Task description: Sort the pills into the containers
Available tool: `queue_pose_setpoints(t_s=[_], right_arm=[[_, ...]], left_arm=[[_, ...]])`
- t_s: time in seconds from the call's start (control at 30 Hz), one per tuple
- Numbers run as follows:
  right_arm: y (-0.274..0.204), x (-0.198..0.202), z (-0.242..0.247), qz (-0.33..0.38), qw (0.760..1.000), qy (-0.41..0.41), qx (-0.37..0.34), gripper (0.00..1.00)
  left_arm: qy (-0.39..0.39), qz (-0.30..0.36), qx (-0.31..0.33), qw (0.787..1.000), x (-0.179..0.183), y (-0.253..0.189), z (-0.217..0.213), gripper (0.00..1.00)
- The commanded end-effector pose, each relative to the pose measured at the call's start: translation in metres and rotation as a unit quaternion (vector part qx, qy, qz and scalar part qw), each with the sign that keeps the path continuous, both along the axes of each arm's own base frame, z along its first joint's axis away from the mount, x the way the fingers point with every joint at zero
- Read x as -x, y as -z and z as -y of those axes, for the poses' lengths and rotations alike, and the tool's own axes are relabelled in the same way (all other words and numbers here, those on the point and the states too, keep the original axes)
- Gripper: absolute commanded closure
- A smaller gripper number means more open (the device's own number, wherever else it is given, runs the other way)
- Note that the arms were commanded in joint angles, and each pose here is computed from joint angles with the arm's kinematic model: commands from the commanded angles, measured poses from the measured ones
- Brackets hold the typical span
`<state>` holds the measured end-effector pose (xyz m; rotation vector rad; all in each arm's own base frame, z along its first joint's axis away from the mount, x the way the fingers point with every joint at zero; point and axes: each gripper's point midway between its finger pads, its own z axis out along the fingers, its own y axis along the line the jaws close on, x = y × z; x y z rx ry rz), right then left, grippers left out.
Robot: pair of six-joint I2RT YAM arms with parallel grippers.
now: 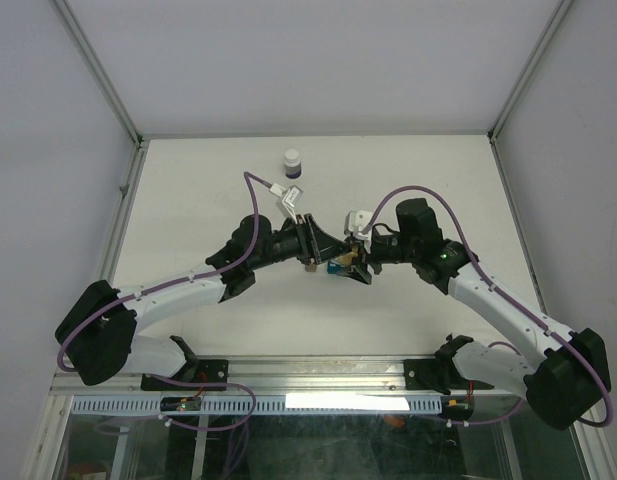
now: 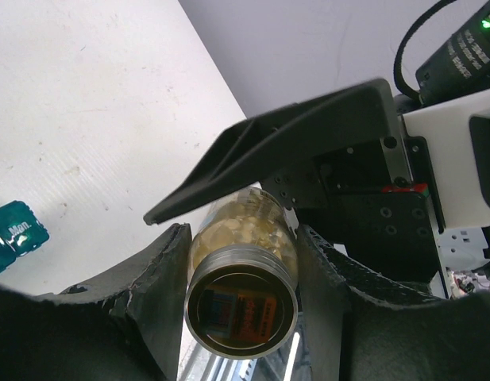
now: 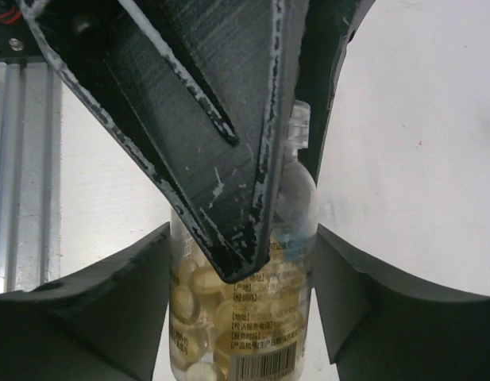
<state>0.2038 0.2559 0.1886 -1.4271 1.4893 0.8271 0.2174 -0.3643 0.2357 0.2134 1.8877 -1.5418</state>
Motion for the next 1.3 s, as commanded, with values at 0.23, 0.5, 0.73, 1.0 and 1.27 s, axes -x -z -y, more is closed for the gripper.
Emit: queue_pose_setpoints(t_s=[0.23, 0.5, 0.73, 1.0, 1.27], right_arm=[[-0.022, -0.005, -0.004, 0.042, 0.999, 0.006, -0.008, 0.42], [-0.027, 0.008, -0.007, 0.031, 0.999, -0.025, -0.02, 0.4], [-0.025, 0.014, -0.009, 0.014, 0.999, -0.044, -0.019, 0.68], [-0.032, 0.018, -0.002, -0.03, 0.997, -0.058, -0.037, 1.0], [-0.046, 0.029, 0.013, -0.057, 0.991, -0.098, -0.077, 1.0]], left_arm=[[-0.001, 0.043, 0.025, 0.999, -0.007, -0.031, 0.01, 1.0], [-0.001, 0.041, 0.019, 0.999, -0.006, -0.027, 0.009, 0.99], [0.014, 0.043, 0.027, 0.999, -0.003, -0.031, 0.013, 0.89], [0.002, 0.092, 0.055, 0.994, 0.004, -0.059, -0.004, 0.18], [-0.008, 0.332, 0.026, 0.943, 0.016, -0.093, -0.033, 0.01]])
